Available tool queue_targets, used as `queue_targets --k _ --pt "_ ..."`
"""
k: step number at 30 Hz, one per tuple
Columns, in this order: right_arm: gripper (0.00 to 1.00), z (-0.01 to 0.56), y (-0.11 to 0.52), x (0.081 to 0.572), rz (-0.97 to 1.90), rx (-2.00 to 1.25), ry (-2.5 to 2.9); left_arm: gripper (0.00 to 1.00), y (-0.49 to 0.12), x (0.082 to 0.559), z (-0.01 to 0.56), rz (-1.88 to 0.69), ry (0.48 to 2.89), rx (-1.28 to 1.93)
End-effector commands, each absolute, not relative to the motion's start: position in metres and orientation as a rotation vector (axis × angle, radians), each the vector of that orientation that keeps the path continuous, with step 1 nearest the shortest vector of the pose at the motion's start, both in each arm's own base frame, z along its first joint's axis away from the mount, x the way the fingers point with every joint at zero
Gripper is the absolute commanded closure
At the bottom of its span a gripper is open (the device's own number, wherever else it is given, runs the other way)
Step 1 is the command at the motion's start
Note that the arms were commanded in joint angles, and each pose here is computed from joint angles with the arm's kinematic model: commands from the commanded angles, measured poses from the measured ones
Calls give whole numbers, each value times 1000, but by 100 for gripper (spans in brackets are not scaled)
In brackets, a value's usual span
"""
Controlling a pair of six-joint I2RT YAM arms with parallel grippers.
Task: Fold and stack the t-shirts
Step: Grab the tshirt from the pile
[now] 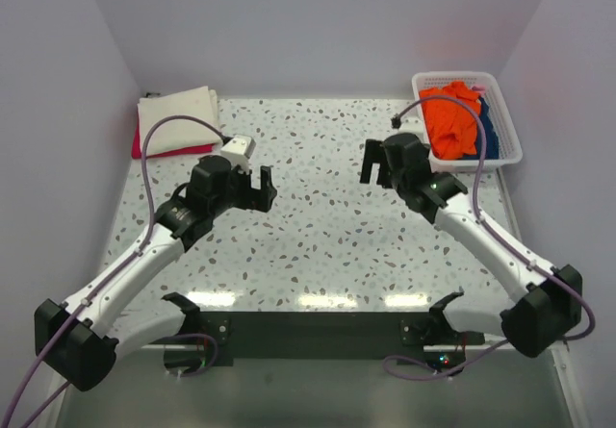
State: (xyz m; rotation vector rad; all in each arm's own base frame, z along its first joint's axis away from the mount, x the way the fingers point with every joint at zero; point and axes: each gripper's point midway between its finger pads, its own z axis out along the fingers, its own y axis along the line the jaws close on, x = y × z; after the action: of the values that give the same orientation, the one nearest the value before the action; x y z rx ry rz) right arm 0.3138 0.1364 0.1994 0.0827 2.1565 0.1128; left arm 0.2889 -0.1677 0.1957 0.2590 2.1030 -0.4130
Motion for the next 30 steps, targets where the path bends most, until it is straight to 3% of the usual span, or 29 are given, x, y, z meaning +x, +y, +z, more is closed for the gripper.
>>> queue_targets --k 1,6,13,30 --pt "1 247 116 371 76 157 2062 0 -172 286 206 -459 2068 256" --pt "2 258 50 442 -23 348 2020 0 -171 285 211 -460 2055 246" --pt "9 228 -10 519 -133 548 2017 0 -168 287 212 -444 2052 228" --pt "11 171 -100 546 -438 696 2041 0 -167 287 207 -431 2070 231"
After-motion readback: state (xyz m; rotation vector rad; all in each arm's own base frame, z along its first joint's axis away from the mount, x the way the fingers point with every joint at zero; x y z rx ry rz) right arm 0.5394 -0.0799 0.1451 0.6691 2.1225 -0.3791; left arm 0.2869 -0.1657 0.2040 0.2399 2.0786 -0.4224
